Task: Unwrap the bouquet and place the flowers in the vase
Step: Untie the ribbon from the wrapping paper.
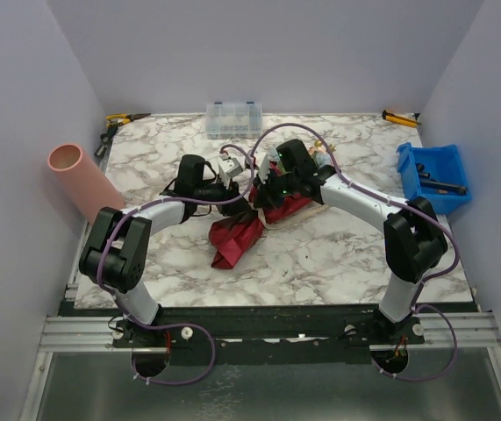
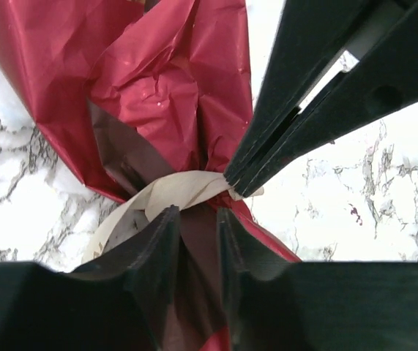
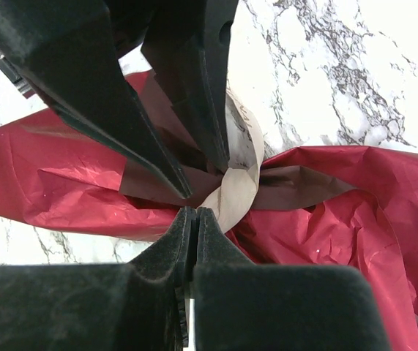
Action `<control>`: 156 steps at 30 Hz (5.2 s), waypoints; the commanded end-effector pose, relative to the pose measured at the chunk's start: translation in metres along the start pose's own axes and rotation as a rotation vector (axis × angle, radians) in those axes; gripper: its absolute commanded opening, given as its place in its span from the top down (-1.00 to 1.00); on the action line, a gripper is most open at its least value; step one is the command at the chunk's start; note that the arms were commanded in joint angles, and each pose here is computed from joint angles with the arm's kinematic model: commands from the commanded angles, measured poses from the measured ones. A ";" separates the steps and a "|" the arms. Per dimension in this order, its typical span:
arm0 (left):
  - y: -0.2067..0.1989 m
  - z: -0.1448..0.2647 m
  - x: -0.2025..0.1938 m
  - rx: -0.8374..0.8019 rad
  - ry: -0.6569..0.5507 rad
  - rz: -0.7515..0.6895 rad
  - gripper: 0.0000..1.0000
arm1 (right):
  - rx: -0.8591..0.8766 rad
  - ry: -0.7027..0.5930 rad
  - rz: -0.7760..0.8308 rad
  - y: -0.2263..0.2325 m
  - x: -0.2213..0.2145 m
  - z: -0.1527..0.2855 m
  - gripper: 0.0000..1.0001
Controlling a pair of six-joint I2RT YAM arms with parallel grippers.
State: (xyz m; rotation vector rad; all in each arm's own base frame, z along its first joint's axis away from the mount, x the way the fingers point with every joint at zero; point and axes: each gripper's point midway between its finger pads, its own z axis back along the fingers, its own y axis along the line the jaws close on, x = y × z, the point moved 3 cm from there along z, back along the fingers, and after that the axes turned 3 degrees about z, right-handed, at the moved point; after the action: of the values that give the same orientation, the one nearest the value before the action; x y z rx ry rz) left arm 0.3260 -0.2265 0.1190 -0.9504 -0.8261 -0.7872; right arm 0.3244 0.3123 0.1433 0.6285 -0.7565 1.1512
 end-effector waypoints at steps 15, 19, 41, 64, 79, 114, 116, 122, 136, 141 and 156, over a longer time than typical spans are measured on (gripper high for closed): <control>-0.001 -0.033 0.000 -0.027 -0.022 -0.142 0.42 | -0.046 -0.091 0.009 -0.007 0.022 0.022 0.99; -0.001 -0.030 -0.002 -0.021 -0.024 -0.149 0.40 | -0.052 -0.097 0.011 -0.008 0.023 0.026 0.99; -0.014 -0.006 0.045 -0.039 -0.060 -0.047 1.00 | -0.145 -0.070 -0.022 -0.029 0.014 0.031 0.85; -0.023 0.005 0.091 0.066 -0.048 0.264 1.00 | -0.015 -0.241 -0.076 -0.010 0.032 0.068 0.19; -0.010 -0.011 0.089 0.084 -0.031 0.513 1.00 | 0.194 -0.276 -0.165 0.021 0.026 0.049 0.35; -0.015 -0.019 0.082 -0.044 0.014 0.660 1.00 | 0.067 -0.146 -0.247 0.002 -0.013 -0.012 -0.05; -0.015 -0.018 0.084 -0.044 0.008 0.652 1.00 | 0.080 -0.149 -0.248 0.003 -0.012 -0.013 0.04; -0.011 -0.012 0.084 -0.008 -0.021 0.620 1.00 | 0.102 -0.161 -0.258 0.007 -0.006 -0.009 0.35; 0.011 0.031 0.072 0.107 -0.153 0.330 -0.42 | 0.006 -0.291 -0.249 -0.008 0.028 0.035 0.99; -0.008 0.035 0.052 0.020 -0.150 0.204 -0.23 | 0.013 -0.314 -0.285 -0.015 0.027 0.044 0.99; -0.008 0.005 0.035 -0.014 -0.129 0.089 -0.06 | 0.085 -0.380 -0.278 -0.006 0.043 0.064 0.99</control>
State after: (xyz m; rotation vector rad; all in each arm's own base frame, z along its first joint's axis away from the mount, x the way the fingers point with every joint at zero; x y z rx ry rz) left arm 0.3275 -0.2191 0.1551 -1.0369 -0.8604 -0.5919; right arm 0.3324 0.2866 0.1986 0.9605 -0.8762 0.7951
